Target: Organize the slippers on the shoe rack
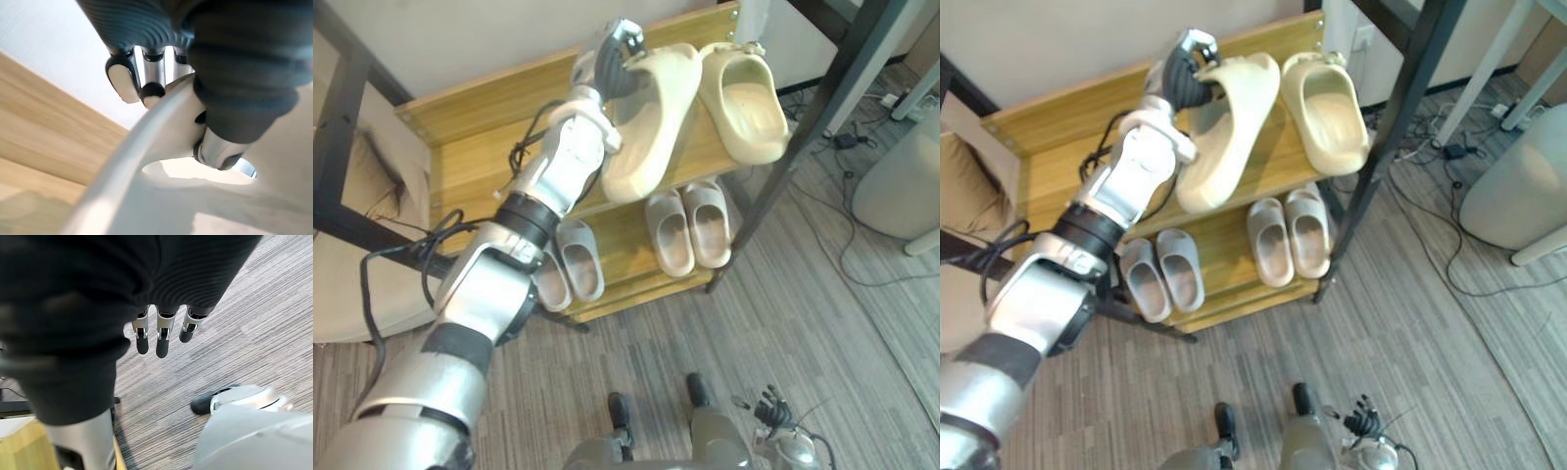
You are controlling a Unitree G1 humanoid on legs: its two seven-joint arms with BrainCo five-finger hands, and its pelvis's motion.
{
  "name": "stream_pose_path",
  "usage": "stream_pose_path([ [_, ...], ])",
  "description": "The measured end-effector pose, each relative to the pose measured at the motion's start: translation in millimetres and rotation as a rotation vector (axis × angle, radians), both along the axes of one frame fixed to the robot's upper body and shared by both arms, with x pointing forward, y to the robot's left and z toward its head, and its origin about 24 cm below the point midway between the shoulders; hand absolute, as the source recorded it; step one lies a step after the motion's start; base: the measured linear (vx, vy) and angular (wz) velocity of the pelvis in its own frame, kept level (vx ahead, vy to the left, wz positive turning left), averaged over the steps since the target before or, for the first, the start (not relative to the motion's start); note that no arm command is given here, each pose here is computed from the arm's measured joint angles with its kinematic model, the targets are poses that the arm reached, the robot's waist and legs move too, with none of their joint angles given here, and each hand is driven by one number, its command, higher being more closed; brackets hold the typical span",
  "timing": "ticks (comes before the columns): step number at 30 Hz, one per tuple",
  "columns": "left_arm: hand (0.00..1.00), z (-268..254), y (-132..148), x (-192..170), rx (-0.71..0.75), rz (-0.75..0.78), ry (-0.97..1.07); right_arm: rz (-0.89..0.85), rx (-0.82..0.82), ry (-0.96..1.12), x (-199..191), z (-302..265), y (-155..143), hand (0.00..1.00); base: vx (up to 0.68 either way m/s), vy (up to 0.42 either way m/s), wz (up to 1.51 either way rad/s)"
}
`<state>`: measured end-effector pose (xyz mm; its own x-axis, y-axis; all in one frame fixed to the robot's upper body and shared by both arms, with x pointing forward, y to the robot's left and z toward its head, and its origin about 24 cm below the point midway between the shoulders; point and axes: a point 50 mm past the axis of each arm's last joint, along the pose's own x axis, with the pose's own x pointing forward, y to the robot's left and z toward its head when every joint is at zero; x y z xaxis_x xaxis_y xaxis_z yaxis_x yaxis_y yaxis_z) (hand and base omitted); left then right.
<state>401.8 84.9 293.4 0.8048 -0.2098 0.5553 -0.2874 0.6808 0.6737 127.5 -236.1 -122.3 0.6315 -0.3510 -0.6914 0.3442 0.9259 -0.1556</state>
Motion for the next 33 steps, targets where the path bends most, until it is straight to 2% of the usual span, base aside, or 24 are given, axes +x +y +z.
stream_pose_path([
  [5,1.00,13,2,-2,-0.030,0.013,-0.042,-0.001,-0.004,-0.007,1,1,0,0.00,0.01,-0.019,-0.06],
  [6,0.00,14,3,-2,-0.036,0.016,-0.043,-0.002,-0.004,-0.007,0,1,0,0.00,0.02,-0.018,-0.07],
  [21,0.00,16,8,0,-0.111,0.026,-0.037,0.004,-0.007,-0.055,2,7,4,0.00,0.01,-0.005,0.00],
  [33,0.00,8,9,4,-0.276,-0.007,0.043,0.011,-0.019,-0.054,3,7,6,0.00,0.01,-0.013,0.02],
])
